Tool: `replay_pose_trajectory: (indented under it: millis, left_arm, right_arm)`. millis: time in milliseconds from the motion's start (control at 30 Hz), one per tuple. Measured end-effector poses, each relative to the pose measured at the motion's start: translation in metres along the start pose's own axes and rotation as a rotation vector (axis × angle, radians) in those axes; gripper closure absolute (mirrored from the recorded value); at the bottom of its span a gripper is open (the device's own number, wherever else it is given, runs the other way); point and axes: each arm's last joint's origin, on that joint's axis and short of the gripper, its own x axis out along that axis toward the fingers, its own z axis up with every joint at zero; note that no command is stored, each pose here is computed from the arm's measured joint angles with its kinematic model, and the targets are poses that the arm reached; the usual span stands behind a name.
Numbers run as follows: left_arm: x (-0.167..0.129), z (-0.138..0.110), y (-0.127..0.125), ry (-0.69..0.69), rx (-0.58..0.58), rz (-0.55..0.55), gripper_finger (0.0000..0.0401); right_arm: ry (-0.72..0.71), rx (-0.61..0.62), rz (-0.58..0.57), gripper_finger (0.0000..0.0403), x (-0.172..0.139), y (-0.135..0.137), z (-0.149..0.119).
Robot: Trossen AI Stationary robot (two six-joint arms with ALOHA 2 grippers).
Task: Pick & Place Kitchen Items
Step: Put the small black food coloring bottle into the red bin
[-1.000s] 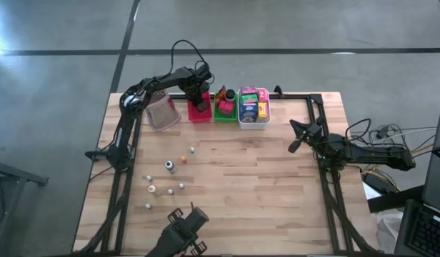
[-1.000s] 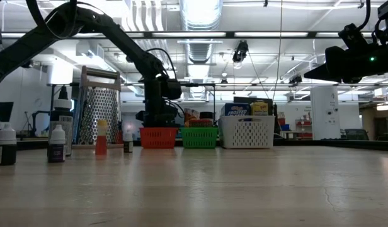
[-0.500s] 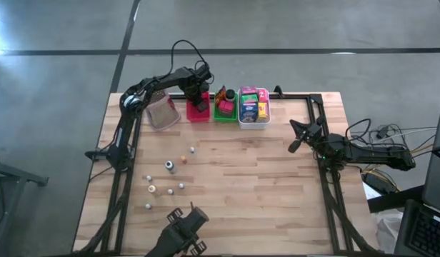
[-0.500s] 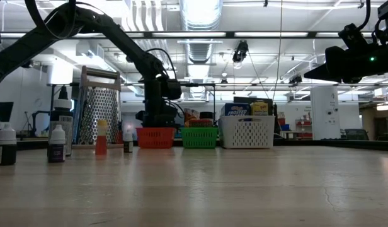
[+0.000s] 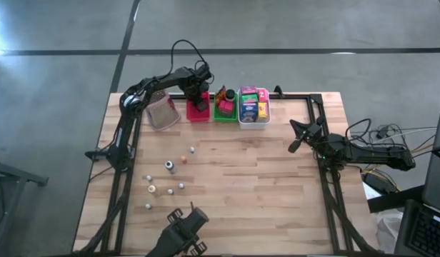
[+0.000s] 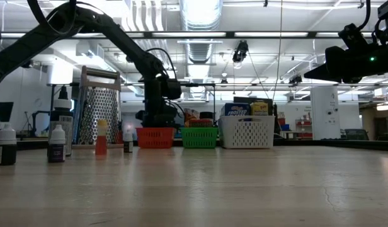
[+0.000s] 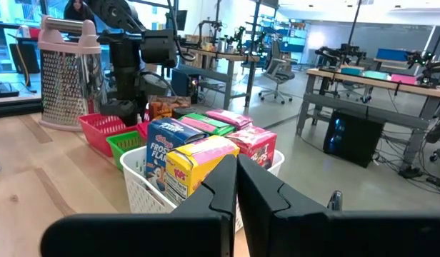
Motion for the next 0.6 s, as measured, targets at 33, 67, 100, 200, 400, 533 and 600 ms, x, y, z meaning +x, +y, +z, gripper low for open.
replay_pose_trajectory:
  millis: [33,67,100,200,400,533,600]
  left_arm:
    - [-0.001,0.000,0.000,-0.001,0.000,0.000,0.0240]
    - [-0.001,0.000,0.000,-0.002,0.000,0.000,0.0240]
    - [-0.001,0.000,0.000,-0.003,0.000,0.000,0.0240]
    - [-0.002,0.001,0.000,-0.004,0.000,0.001,0.0241]
    - [-0.010,0.005,0.002,-0.019,-0.003,0.003,0.0241]
    - [-0.018,0.007,0.003,-0.010,-0.003,0.002,0.0240]
    - [-0.022,0.008,0.003,-0.006,-0.003,0.002,0.0241]
  right_arm:
    - [0.000,0.000,0.000,0.0394,0.000,0.000,0.000]
    - [0.000,0.000,0.000,0.0394,0.000,0.000,0.000]
    - [0.000,0.000,0.000,0.0394,0.000,0.000,0.000]
    - [0.000,0.000,-0.001,0.0394,0.000,0.000,0.000]
    - [0.000,0.000,0.000,0.0394,0.000,0.000,0.000]
    - [0.000,0.000,0.000,0.0394,0.000,0.000,0.000]
    - [0.000,0.000,0.000,0.0394,0.000,0.000,0.000]
